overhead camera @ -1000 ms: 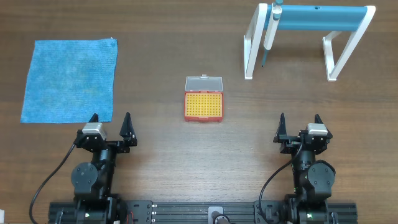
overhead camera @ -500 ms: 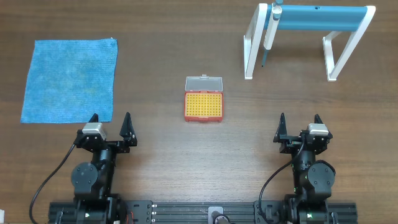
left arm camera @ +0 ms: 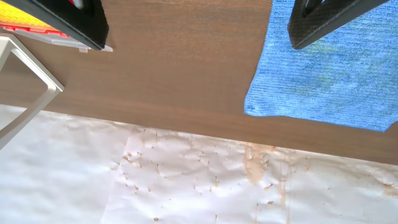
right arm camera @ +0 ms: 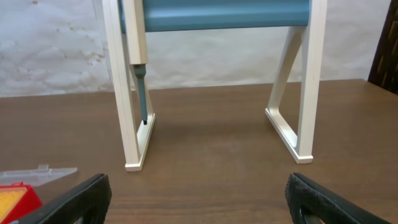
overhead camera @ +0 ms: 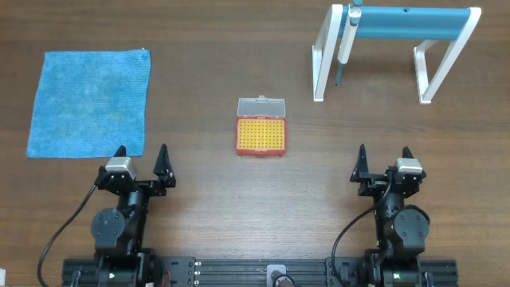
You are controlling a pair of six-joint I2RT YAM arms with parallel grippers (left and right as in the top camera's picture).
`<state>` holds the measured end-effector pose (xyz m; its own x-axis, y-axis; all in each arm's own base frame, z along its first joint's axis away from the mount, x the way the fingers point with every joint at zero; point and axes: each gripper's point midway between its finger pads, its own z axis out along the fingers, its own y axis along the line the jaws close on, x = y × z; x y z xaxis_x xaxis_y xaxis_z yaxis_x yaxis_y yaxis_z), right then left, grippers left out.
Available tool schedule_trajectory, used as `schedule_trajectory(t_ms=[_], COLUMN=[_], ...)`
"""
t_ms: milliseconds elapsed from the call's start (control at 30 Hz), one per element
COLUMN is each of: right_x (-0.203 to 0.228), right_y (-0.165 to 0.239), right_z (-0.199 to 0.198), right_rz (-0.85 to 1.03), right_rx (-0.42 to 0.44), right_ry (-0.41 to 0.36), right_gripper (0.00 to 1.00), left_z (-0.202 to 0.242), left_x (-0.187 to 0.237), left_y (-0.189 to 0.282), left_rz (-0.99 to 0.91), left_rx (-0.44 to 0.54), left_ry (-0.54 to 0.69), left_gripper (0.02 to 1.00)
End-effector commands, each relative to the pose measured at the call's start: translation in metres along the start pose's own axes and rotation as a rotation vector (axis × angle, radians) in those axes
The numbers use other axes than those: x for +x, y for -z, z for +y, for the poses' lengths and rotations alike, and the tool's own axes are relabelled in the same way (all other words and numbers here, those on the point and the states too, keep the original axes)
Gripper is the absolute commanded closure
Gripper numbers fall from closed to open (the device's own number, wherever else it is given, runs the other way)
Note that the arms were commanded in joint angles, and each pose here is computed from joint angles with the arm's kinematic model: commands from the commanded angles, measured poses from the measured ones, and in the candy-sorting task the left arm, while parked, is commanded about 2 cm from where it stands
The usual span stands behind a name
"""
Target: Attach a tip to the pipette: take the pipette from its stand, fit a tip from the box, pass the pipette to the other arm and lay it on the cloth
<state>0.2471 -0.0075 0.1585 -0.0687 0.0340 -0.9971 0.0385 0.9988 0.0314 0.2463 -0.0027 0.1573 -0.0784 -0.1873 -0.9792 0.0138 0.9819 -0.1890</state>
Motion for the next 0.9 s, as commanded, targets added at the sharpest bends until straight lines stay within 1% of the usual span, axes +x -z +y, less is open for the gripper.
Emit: schedule_trajectory(t_ms=[33, 133, 267, 333, 467, 600, 733, 900], right_x=[0.002, -0.001, -0.019, -0.026, -0.035, -0.035, -0.036, -0.041], right_y=[-0.008, -0.021, -0.059, -0.079, -0.123, -0.156, -0.183, -0.2], right_z=[0.014, 0.022, 0.027, 0.029, 0.034, 0.038, 0.048, 0.053], right_rz=[0.016, 0.058, 0.096, 0.079, -0.018, -0.079, -0.085, -0.082], right_rx=[-0.059, -0.08, -0.082, -0.083, -0.088, -0.095, -0.112, -0.118], right_ry=[-0.033, -0.029, -0.026, -0.027, -0.032, -0.035, -0.035, -0.034], right_gripper=[0.093, 0.095, 0.095, 0.095, 0.095, 0.093, 0.095, 0.095], left_z=[-0.004, -0.004, -0.004, -0.004, -0.004, -0.004, -0.004, -0.004], left_x=[0.001, 0.001, 0.001, 0.001, 0.001, 0.001, 0.001, 0.001], left_y=[0.0, 0.0, 0.0, 0.0, 0.0, 0.0, 0.0, 0.0], left_rz=[0.003, 0.002, 0.002, 0.002, 0.002, 0.002, 0.003, 0.002], left_rx=[0.022, 0.022, 0.022, 0.022, 0.022, 0.022, 0.022, 0.022], left_ry=[-0.012, -0.012, -0.012, -0.012, -0.012, -0.012, -0.012, -0.012], left_gripper=[0.086, 0.088, 0.088, 0.086, 0.088, 0.086, 0.088, 0.088])
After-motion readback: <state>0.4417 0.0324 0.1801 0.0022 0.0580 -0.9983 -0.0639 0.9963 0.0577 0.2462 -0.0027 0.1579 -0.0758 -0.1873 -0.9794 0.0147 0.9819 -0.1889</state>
